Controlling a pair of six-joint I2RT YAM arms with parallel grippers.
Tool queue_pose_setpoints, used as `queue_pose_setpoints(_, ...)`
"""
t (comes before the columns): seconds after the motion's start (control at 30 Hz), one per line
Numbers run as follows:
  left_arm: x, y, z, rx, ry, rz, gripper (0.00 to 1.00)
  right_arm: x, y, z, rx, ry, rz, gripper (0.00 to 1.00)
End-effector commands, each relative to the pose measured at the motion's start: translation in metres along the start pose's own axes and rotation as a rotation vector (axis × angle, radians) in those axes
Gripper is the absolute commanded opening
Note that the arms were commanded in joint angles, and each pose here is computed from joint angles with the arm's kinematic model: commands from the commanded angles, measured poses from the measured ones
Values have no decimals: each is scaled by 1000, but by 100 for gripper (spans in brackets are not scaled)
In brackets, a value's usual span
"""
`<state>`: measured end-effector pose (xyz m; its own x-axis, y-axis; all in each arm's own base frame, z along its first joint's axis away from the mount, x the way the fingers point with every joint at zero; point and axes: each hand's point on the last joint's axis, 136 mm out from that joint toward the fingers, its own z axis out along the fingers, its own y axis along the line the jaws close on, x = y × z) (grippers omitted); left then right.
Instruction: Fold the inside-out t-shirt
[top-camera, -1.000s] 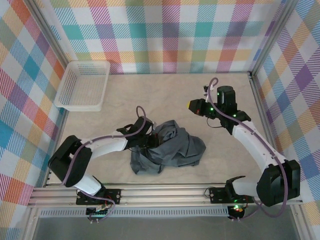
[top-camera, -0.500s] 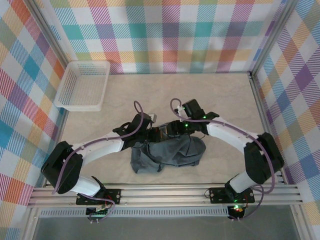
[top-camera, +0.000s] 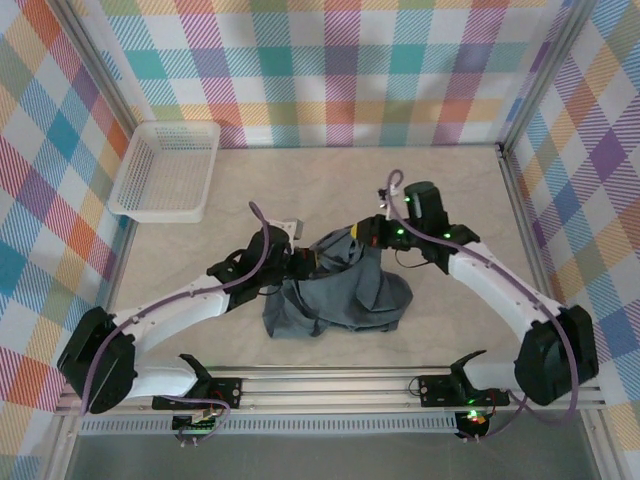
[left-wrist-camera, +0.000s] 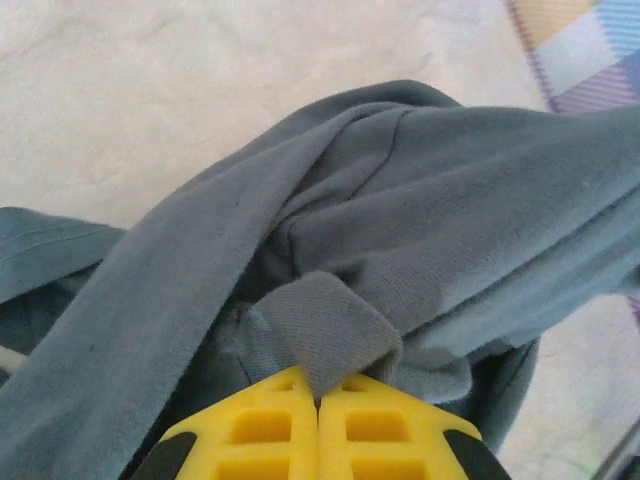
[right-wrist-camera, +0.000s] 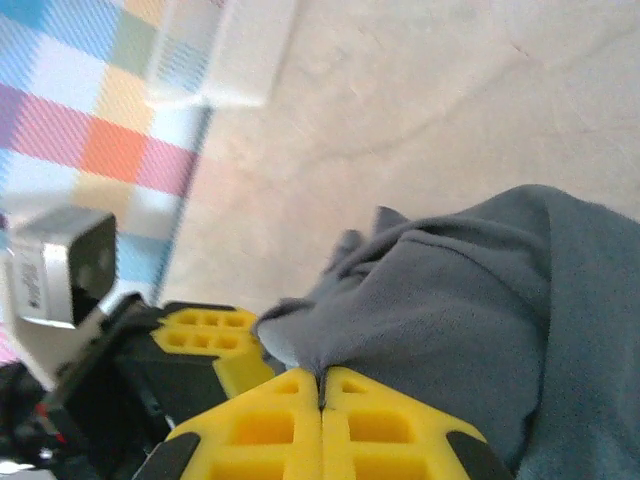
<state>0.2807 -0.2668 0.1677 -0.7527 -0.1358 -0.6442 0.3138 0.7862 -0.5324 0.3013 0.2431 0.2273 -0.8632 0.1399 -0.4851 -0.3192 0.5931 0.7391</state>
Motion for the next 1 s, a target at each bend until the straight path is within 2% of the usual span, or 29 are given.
queue_pose_setpoints(0.0, 25, 31, -4, -106, 43, 20, 8, -30, 19, -20, -114, -103, 41, 0)
queue_pose_setpoints(0.2, 40, 58, -6, -191, 41, 53, 24, -40, 36, -29, -201, -127, 74, 0)
queue_pose_setpoints(0.3, 32, 59, -13, -224, 36, 120, 33, -39, 40, -28, -220, -103, 99, 0)
queue_pose_setpoints(0.37, 19, 43, -21, -172, 8, 153, 37, -38, 37, -27, -200, -94, 97, 0)
queue_pose_setpoints(0.47, -6, -1, -38, -18, -53, 192, 43, -36, 30, -28, -160, -96, 120, 0)
queue_pose_setpoints(0.6, -34, -55, -52, 95, -115, 254, 44, -31, 23, -26, -125, -84, 168, 0)
queue_pose_setpoints(0.73, -41, -90, -29, 109, -73, 310, 48, -31, 27, -27, -128, -80, 178, 0)
queue_pose_setpoints(0.87, -46, -74, 9, -54, -53, 329, 61, -33, 35, -31, -136, -83, 174, 0)
queue_pose_setpoints(0.97, -52, -60, 30, -139, -55, 334, 64, -36, 41, -34, -141, -83, 181, 0)
